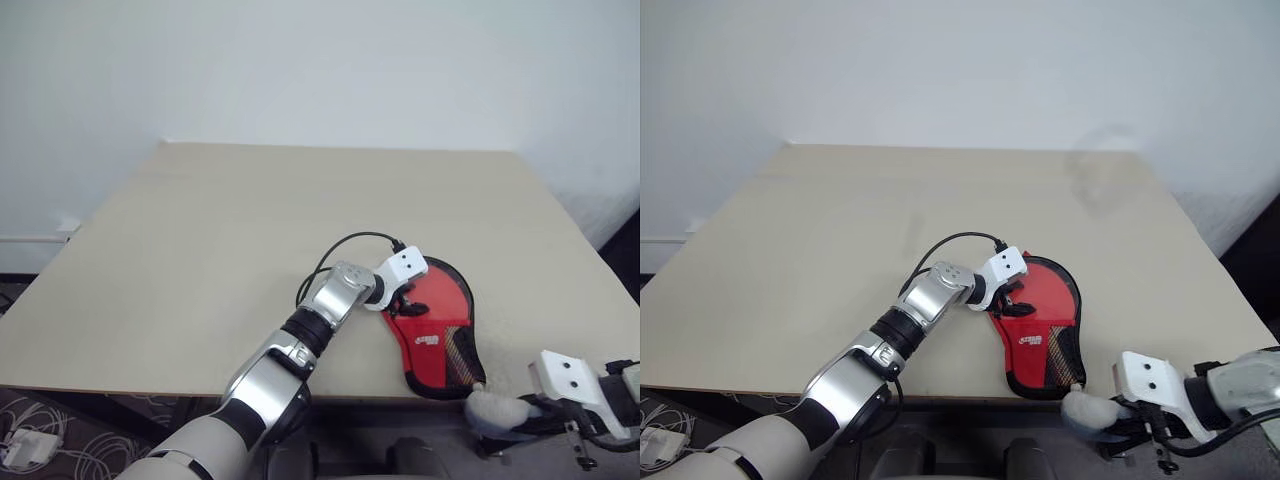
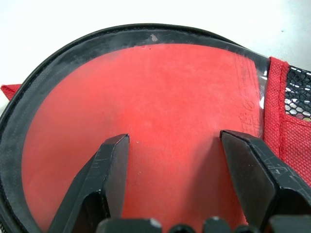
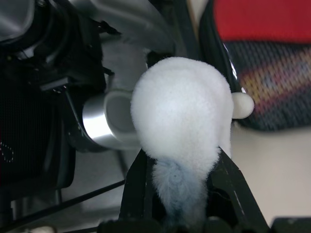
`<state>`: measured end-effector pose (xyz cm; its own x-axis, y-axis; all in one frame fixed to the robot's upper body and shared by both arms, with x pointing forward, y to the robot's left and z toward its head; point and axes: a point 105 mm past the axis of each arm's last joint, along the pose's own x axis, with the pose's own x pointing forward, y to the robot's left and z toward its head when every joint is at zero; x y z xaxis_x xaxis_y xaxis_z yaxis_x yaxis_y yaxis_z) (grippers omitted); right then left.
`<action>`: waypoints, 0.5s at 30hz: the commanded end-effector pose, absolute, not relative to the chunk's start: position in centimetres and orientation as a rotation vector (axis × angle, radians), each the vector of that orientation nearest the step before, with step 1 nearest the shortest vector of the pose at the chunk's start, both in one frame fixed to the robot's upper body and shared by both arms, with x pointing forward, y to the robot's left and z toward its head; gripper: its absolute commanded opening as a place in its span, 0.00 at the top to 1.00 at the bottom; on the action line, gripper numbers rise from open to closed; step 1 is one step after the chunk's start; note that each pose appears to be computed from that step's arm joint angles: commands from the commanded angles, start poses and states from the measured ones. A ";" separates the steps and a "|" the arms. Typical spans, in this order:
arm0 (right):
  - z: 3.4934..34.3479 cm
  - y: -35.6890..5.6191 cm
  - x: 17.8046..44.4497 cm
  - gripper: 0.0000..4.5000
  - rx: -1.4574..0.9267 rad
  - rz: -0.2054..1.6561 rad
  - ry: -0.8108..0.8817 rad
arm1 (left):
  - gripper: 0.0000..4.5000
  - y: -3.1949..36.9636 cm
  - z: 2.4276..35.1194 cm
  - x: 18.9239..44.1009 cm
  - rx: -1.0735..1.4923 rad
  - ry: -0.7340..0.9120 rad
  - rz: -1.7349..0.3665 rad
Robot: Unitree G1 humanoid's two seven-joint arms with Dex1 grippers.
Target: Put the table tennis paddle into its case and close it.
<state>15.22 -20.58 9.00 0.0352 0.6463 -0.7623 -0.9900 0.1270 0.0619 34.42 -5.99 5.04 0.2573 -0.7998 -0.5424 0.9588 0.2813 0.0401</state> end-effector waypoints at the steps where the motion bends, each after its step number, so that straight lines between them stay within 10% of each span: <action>1: 9.3 -18.9 15.1 0.93 -0.593 1.423 0.700 | 0.30 -5.0 3.9 34.6 0.427 0.526 -1.197; 9: 11.2 -18.7 19.2 0.93 -0.585 1.257 0.600 | 0.30 -5.0 3.9 34.6 0.421 0.526 -1.196; 15: 13.7 -18.1 22.9 0.49 -0.408 1.108 0.452 | 0.30 -4.8 3.9 34.8 0.416 0.527 -1.189</action>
<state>21.84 -18.14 12.15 0.3114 0.7419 -0.5939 -0.9376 0.3418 -0.0646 34.60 -5.75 5.01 0.2659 -0.7962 -0.5435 0.9547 0.2957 0.0339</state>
